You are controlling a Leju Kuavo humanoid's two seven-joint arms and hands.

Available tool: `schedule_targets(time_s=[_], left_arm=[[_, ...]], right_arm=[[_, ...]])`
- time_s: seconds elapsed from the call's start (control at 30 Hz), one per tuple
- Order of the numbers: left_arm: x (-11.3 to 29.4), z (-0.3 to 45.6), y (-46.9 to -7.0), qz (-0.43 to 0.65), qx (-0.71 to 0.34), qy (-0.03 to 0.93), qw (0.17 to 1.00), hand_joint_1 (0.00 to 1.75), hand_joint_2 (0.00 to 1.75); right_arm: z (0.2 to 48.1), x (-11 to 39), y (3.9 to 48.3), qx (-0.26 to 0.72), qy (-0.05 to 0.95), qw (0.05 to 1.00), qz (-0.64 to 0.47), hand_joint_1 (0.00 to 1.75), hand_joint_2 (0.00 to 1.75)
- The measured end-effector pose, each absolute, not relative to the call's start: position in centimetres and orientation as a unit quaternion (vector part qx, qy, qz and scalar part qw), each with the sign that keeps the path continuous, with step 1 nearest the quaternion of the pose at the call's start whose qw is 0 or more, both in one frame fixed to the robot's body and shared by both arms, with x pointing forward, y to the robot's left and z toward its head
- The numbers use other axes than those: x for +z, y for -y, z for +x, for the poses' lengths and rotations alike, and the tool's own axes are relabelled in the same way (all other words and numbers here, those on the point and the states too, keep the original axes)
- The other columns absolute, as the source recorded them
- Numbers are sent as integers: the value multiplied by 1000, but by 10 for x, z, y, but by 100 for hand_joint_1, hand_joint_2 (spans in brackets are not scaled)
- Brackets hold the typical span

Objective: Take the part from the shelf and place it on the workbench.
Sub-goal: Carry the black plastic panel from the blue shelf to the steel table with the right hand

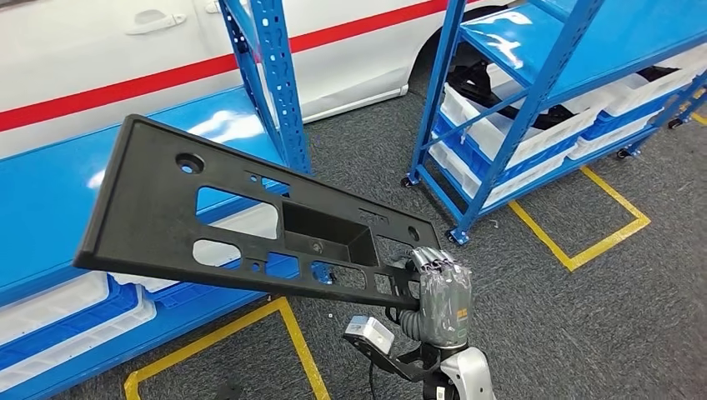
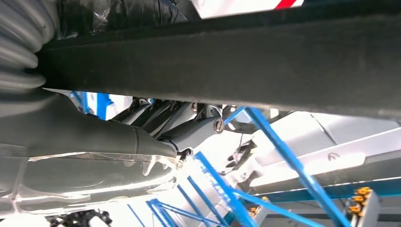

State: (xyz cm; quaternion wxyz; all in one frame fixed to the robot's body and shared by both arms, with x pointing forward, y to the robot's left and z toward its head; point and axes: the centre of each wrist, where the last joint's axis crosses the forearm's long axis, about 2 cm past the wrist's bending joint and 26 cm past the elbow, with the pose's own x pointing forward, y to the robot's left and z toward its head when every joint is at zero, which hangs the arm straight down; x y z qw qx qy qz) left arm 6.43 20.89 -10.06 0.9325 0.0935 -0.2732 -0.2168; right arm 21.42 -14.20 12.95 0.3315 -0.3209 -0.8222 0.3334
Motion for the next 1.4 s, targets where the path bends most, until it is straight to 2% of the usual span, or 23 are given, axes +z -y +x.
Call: schedule_targets(time_s=[1.4], left_arm=[[-101, 59, -209, 95, -223, 267, 933, 0, 175]], right_arm=[[200, 127, 147, 308, 834, 327, -320, 175, 175]])
